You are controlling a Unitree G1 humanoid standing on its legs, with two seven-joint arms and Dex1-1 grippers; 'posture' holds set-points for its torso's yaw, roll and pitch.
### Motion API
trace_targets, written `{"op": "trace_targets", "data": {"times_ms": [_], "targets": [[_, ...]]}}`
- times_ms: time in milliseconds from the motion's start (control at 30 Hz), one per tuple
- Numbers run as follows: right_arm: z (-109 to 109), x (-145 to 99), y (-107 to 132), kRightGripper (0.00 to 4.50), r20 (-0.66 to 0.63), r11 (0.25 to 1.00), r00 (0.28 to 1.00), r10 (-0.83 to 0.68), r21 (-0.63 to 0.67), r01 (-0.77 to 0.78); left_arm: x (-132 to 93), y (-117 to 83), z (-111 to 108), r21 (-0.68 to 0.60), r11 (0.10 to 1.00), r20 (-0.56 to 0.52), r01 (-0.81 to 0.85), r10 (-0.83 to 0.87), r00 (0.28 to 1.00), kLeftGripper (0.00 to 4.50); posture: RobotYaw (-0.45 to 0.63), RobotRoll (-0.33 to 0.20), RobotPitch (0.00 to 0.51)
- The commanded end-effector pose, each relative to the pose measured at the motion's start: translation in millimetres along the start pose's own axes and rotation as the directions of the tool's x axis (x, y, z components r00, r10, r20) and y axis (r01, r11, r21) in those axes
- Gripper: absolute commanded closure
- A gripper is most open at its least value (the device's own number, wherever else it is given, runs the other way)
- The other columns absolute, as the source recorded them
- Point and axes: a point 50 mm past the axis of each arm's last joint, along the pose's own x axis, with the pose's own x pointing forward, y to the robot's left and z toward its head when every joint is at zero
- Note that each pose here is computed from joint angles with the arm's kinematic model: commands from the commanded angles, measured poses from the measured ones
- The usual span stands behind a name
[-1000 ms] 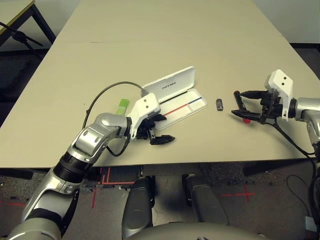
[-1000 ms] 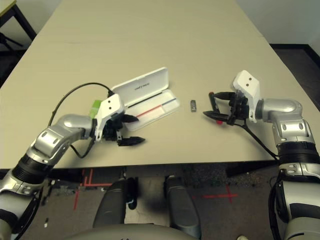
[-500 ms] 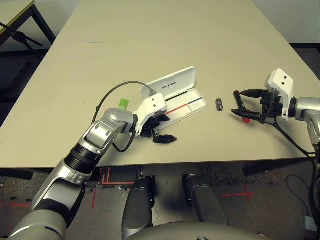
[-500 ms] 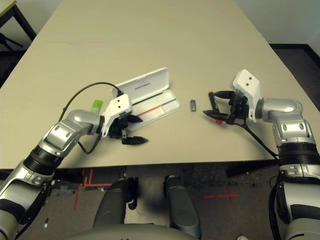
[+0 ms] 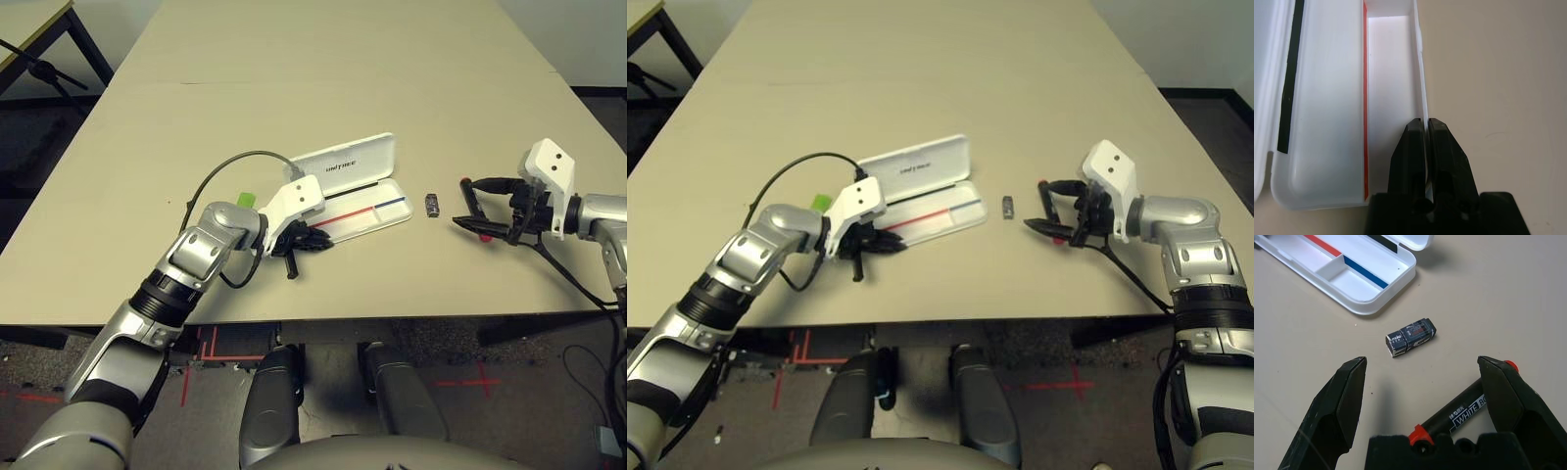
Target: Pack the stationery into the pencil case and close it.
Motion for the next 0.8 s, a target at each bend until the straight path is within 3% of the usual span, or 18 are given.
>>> {"op": "trace_targets", "data": {"times_ms": [33, 400, 800], "targets": [[-2, -3, 1, 0.00, -0.003, 1.000, 1.000, -0.004, 0.000, 0.004, -6, 6, -1, 0.049, 0.999, -0.043, -0.020, 0.022, 0.999, 4.46, -0.11, 0.000, 0.172], [-3, 3, -2, 0.00, -0.001, 1.000, 1.000, -0.003, -0.005, 0.003, -17, -3, 2, 0.231, 0.970, -0.029, 0.077, -0.072, 0.997, 4.46, -0.10, 0.000, 0.174], [-3, 7, -4, 0.00, 0.003, 1.000, 1.000, 0.006, -0.016, -0.005, -18, -17, -10, 0.266, 0.952, -0.023, 0.148, -0.147, 0.989, 4.46, -0.09, 0.000, 0.173]]}}
